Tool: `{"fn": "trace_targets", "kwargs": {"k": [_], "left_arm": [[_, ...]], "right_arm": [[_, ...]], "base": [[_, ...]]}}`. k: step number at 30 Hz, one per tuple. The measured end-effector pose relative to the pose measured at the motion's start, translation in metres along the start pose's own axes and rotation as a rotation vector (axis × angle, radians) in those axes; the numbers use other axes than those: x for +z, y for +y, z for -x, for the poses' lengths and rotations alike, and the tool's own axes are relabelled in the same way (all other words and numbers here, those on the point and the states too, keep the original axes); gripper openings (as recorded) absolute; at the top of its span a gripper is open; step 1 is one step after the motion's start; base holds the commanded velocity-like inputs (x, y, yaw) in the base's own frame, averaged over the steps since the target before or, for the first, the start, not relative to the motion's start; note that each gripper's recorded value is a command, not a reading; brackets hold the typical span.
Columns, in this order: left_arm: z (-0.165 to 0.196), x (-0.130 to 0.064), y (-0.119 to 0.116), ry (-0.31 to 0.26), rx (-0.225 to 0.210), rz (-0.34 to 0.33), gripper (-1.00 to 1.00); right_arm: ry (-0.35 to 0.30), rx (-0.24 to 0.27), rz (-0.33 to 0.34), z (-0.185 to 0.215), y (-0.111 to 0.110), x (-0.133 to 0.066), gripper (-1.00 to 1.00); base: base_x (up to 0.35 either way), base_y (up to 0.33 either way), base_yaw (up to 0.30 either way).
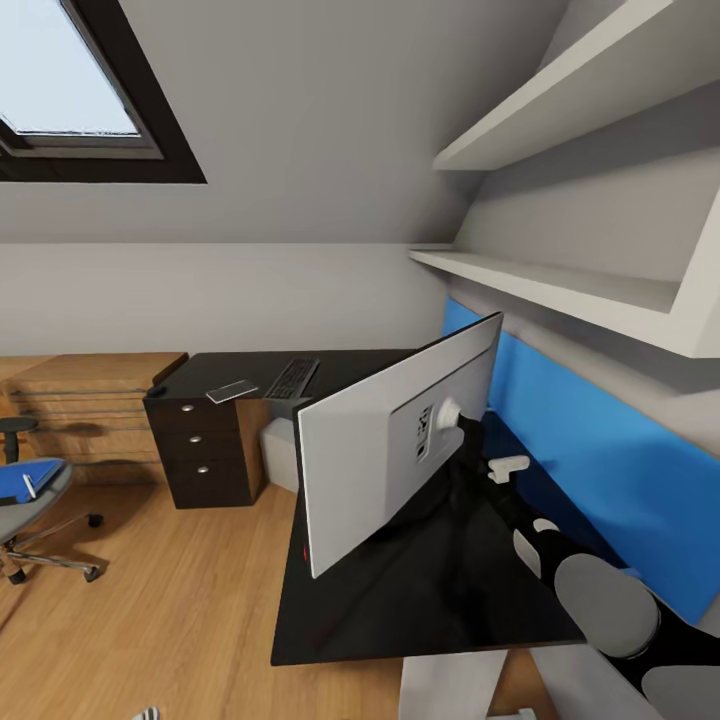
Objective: In the bedroom, organize the workspace by keeping the computer under the desk, ensuring the monitor is on the desk, placing the keyboard on the desk next to the monitor, placing the mouse on the desk next to the keyboard, moving the folder from the swivel chair onto the desk next to the mouse, stacking the notebook on top of the folder with the pen on top of the notebook, and positioning the swivel chair next to the desk.
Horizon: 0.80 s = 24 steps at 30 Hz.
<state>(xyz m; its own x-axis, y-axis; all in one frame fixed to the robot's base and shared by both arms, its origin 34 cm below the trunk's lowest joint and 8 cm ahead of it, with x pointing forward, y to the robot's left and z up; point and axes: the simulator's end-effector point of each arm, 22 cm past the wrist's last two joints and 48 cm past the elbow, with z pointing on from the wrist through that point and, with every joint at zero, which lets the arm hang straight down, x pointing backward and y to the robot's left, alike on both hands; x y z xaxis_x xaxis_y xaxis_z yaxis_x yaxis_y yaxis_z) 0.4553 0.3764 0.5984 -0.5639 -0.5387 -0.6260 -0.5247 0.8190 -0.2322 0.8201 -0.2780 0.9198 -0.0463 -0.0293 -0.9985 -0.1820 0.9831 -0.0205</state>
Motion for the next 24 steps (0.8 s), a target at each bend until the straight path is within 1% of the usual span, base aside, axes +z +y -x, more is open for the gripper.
{"fn": "trace_targets", "kwargs": {"k": [3,7,10,18,24], "left_arm": [[0.0,-0.001,0.0,-0.001,-0.001,0.0,1.0],[0.002,-0.005,0.0,-0.007,-0.002,-0.004,1.0],[0.002,-0.005,0.0,-0.008,-0.002,-0.005,1.0],[0.002,-0.005,0.0,-0.007,-0.002,-0.005,1.0],[0.0,0.001,0.0,0.002,0.0,0.001,1.0]], "right_arm": [[0.0,0.003,0.002,0.0,0.002,-0.001,-1.0],[-0.003,0.013,0.02,0.0,0.012,-0.006,-1.0],[-0.002,-0.006,0.037,0.0,0.017,-0.007,-1.0],[-0.003,-0.004,0.035,0.0,0.017,-0.007,-1.0],[-0.002,0.006,0.049,0.001,0.025,0.007,-1.0]], "base": [[0.087,-0.032,0.0],[0.147,-0.124,0.0],[0.064,-0.057,0.0],[0.006,-0.022,0.0],[-0.071,-0.123,0.0]]}}
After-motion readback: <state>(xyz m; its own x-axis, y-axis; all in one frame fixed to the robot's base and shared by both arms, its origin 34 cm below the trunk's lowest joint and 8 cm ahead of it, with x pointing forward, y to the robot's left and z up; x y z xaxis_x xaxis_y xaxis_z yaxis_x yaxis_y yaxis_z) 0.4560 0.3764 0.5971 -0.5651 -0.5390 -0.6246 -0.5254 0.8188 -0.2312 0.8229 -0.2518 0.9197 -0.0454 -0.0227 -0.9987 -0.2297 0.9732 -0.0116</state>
